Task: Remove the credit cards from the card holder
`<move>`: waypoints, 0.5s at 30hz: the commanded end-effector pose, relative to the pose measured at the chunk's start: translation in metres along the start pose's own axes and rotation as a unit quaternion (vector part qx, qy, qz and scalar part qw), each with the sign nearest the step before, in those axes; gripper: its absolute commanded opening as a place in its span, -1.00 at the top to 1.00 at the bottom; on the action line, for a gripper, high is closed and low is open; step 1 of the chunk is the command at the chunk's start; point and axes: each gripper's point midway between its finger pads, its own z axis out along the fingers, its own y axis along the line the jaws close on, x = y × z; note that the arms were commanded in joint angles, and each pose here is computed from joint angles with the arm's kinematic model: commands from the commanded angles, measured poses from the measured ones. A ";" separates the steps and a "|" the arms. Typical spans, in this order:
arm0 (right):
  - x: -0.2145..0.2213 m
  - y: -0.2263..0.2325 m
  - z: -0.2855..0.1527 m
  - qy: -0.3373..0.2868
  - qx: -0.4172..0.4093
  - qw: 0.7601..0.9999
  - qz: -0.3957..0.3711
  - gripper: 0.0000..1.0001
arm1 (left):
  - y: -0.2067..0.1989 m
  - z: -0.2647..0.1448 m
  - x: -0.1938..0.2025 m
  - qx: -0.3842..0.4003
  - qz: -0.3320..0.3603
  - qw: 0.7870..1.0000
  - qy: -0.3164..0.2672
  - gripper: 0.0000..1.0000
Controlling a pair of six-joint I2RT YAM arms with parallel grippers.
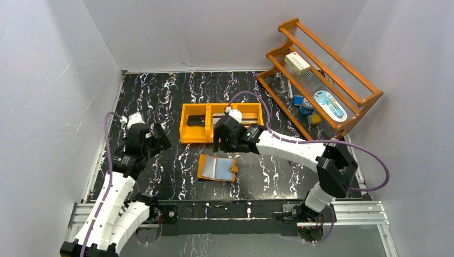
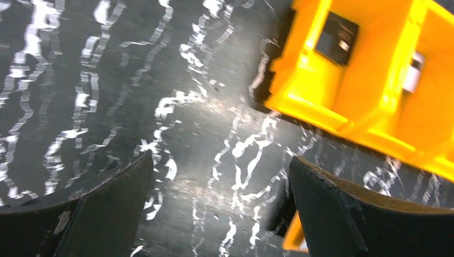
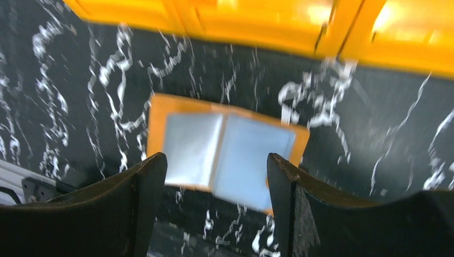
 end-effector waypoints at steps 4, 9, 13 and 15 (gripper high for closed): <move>0.071 -0.013 -0.010 0.038 0.097 0.991 0.089 -0.62 | -0.073 -0.002 0.041 0.192 -0.017 0.974 0.116 -0.91; 0.094 -0.002 0.002 0.060 0.109 0.989 0.084 -0.64 | -0.091 -0.001 0.070 0.249 -0.022 0.952 0.178 -0.84; 0.097 -0.021 0.007 0.047 0.187 0.979 0.069 -0.69 | -0.094 -0.001 0.094 0.267 -0.023 0.936 0.230 -0.81; 0.098 -0.024 0.010 0.044 0.194 0.978 0.069 -0.70 | -0.095 -0.002 0.101 0.275 -0.028 0.930 0.243 -0.79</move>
